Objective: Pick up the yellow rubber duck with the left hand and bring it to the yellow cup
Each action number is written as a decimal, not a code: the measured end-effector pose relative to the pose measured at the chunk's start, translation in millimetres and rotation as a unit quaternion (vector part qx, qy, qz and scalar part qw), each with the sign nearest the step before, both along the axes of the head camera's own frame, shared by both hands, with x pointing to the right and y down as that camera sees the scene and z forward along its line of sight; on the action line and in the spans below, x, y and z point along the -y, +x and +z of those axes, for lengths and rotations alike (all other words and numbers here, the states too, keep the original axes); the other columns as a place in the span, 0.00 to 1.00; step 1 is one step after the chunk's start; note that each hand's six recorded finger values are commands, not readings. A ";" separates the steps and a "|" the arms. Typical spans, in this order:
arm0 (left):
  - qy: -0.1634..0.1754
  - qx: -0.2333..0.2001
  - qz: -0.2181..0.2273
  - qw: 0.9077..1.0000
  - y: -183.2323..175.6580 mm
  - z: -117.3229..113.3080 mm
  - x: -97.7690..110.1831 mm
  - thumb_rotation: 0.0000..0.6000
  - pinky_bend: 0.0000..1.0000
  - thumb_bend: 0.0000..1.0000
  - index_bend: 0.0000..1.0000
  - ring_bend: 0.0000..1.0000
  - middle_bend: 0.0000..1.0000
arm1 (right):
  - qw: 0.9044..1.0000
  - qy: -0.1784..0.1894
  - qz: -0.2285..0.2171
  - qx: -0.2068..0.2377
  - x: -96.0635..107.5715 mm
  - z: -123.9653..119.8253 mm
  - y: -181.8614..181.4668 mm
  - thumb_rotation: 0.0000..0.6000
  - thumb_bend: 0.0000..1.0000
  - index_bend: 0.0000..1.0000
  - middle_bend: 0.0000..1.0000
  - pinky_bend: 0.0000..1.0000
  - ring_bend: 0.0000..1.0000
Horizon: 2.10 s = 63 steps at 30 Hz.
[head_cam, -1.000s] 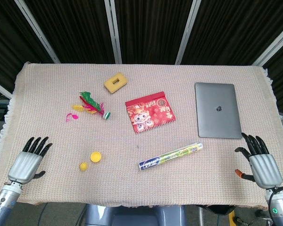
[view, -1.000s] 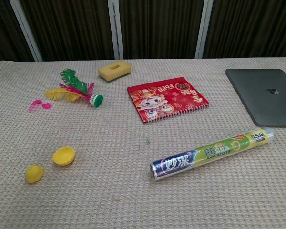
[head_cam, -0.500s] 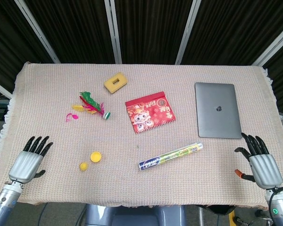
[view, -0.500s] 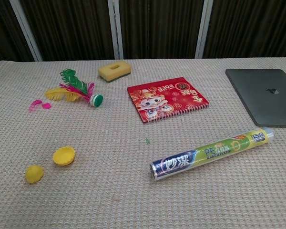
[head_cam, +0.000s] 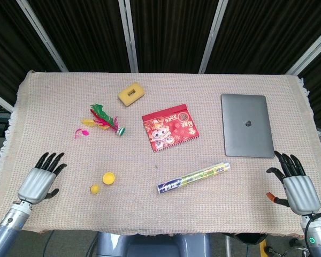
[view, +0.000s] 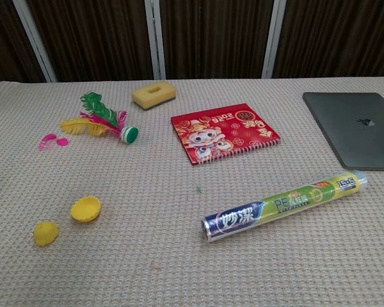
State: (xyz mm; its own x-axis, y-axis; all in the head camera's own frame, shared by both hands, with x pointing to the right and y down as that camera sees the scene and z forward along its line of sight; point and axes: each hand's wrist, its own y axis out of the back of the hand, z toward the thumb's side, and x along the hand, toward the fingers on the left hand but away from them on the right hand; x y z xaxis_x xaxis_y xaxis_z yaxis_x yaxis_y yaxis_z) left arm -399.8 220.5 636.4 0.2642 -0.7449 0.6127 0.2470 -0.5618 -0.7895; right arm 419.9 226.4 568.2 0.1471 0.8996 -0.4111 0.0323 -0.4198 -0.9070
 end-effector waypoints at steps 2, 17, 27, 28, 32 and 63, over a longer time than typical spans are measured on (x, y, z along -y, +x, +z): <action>-0.005 -0.002 0.010 1.000 6.2 3.4 2.8 1.00 0.00 0.25 0.21 0.00 0.00 | 1.000 0.000 0.000 0.000 0.1 0.1 -0.2 1.00 0.00 0.36 0.01 0.00 0.00; -0.077 -0.015 0.062 0.995 79.6 50.9 -5.3 1.00 0.00 0.37 0.21 0.00 0.00 | 1.000 -0.001 0.000 0.003 0.0 -0.6 0.6 1.00 0.00 0.36 0.00 0.00 0.00; -0.105 -0.025 0.060 0.992 92.6 48.5 -15.9 1.00 0.00 0.41 0.25 0.00 0.00 | 1.000 0.000 0.000 0.003 0.1 -0.5 0.5 1.00 0.00 0.37 0.00 0.00 0.00; -0.105 -0.025 0.060 0.992 92.8 48.1 -16.1 1.00 0.00 0.41 0.25 0.00 0.00 | 1.000 0.000 0.000 0.003 0.1 -0.5 0.6 1.00 0.00 0.37 0.00 0.00 0.00; -0.110 -0.026 0.060 0.992 93.2 48.2 -17.7 1.00 0.00 0.41 0.26 0.00 0.00 | 1.000 0.000 0.001 0.003 0.1 -0.5 0.5 1.00 0.00 0.37 0.00 0.00 0.00; -0.125 -0.027 0.078 0.989 101.8 49.3 -29.3 1.00 0.00 0.45 0.29 0.00 0.00 | 1.000 -0.001 0.000 0.004 0.0 -0.5 0.5 1.00 0.00 0.37 0.00 0.00 0.00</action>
